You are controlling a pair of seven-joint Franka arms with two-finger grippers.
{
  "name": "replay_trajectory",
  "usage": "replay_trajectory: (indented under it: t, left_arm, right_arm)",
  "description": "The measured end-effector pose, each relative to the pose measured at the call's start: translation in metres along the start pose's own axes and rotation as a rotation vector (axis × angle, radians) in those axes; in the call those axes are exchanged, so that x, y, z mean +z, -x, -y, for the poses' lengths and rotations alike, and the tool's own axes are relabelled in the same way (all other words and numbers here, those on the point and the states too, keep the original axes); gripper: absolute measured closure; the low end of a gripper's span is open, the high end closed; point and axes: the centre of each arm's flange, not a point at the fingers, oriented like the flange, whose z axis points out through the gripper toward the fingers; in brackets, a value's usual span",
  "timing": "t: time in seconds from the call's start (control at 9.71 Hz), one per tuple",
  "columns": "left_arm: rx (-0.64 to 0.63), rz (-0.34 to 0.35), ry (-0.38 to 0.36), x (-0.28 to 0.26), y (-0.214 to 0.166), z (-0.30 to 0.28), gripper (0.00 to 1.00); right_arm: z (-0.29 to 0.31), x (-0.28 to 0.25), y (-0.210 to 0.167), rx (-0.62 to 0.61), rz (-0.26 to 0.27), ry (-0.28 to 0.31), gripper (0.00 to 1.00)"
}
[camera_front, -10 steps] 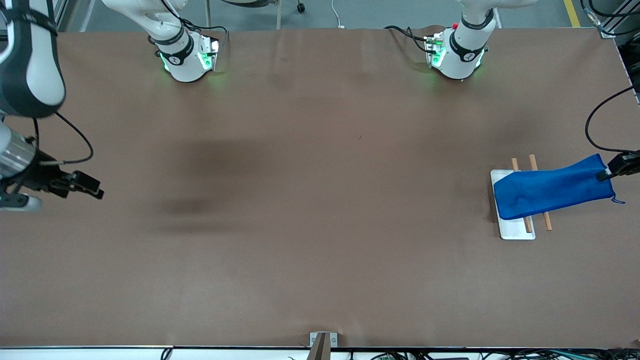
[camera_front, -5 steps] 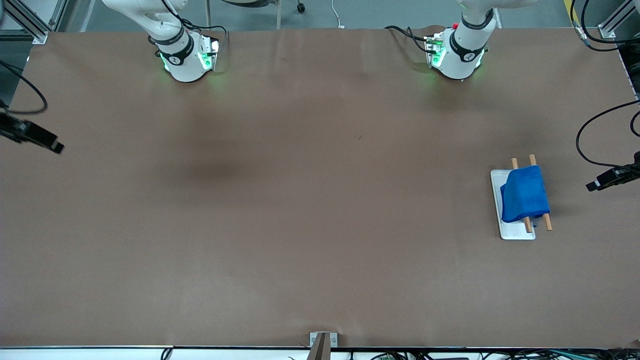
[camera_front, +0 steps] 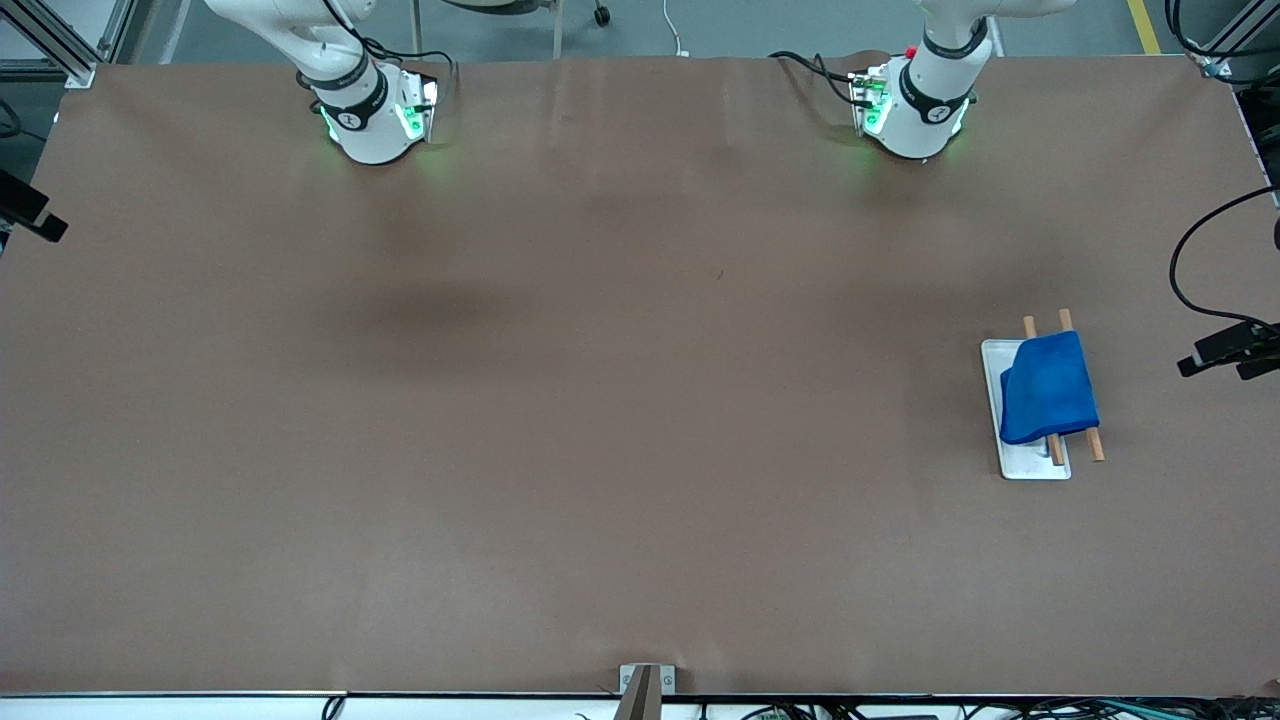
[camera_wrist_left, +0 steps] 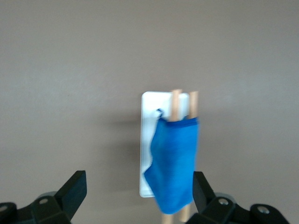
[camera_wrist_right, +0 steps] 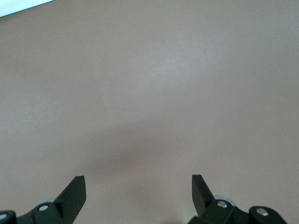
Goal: Right arm passes towel to left arm to hang
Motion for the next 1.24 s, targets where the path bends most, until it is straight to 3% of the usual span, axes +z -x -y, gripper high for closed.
replay_trajectory:
  t: [0.21,0.41,0.62,0.93,1.24]
  left_arm:
    - [0.011,-0.027,-0.077,-0.045,-0.008,-0.091,0.00]
    - [0.007,-0.025,-0.103,-0.084,0.006,-0.153,0.00]
    - [0.016,-0.035,-0.098,-0.118,0.019,-0.174,0.00]
    - [0.060,0.008,-0.094,-0.176,0.022,-0.210,0.00]
    - [0.063,0.037,-0.097,-0.187,0.013,-0.218,0.00]
  right_arm:
    - [-0.010,0.015,-0.010,0.025,0.000,0.001,0.00]
    - [-0.008,0.017,-0.011,0.012,0.002,0.002,0.00]
    - [-0.007,0.016,-0.011,-0.020,0.001,0.001,0.00]
    - [-0.006,0.016,-0.011,-0.028,0.001,0.001,0.00]
    - [-0.006,0.016,-0.011,-0.040,0.001,0.001,0.00]
